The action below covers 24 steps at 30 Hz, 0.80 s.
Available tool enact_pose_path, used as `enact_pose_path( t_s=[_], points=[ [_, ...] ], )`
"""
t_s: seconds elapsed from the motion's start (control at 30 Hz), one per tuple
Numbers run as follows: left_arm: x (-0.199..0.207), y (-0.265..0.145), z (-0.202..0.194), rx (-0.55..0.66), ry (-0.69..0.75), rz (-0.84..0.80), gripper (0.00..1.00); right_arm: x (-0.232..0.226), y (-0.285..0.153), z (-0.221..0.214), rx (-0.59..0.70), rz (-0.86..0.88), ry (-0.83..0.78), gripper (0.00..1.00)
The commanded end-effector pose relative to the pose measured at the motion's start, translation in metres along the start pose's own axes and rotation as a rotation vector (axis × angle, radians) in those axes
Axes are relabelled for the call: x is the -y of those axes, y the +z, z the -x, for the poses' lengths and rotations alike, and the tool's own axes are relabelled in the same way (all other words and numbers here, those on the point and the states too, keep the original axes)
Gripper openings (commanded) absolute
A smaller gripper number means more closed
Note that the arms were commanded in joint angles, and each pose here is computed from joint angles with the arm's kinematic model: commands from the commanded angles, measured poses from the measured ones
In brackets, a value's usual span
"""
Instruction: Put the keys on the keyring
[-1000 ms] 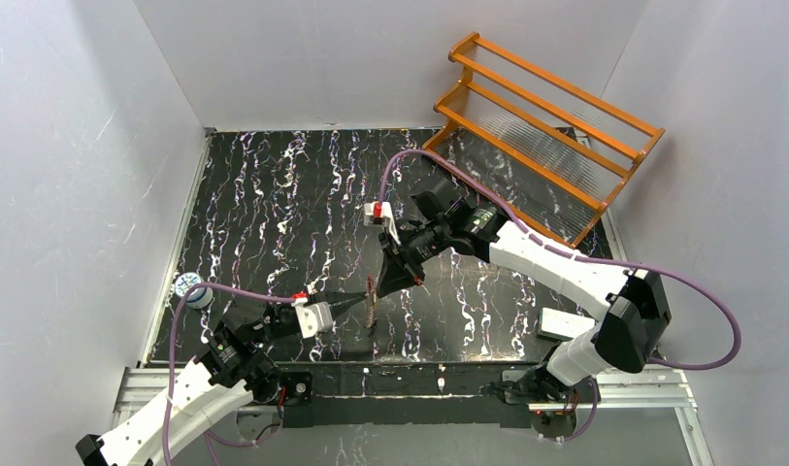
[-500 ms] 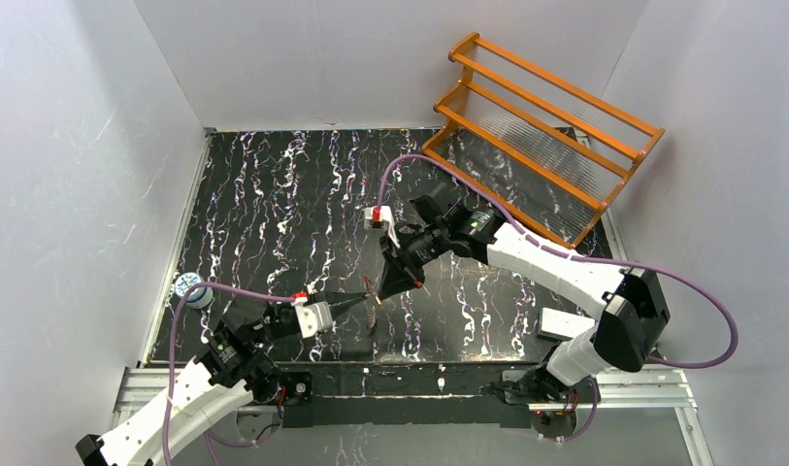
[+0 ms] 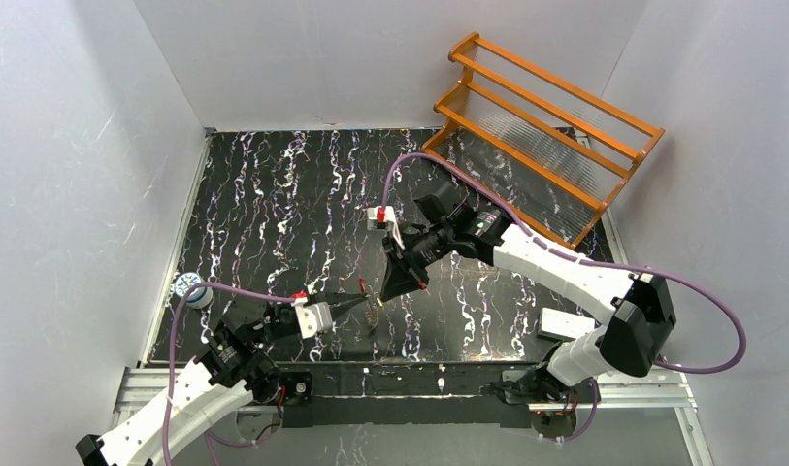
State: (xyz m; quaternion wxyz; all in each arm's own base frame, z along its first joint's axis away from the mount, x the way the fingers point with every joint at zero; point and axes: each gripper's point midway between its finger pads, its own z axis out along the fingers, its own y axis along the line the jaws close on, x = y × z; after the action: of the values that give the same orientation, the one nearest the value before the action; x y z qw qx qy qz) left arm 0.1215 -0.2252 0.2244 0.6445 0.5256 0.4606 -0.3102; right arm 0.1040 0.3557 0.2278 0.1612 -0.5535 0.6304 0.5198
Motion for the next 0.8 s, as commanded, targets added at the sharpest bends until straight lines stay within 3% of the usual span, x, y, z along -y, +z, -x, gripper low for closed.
enact_pose_path(
  t_s=[0.0, 0.77],
  points=[
    [0.000, 0.001, 0.009, 0.027, 0.016, -0.013, 0.00, -0.017, -0.010, 0.021, 0.047, 0.027, -0.075, 0.01],
    [0.001, 0.001, 0.010, 0.030, 0.008, -0.018, 0.00, 0.009, -0.004, 0.004, -0.016, -0.024, 0.049, 0.01]
  ],
)
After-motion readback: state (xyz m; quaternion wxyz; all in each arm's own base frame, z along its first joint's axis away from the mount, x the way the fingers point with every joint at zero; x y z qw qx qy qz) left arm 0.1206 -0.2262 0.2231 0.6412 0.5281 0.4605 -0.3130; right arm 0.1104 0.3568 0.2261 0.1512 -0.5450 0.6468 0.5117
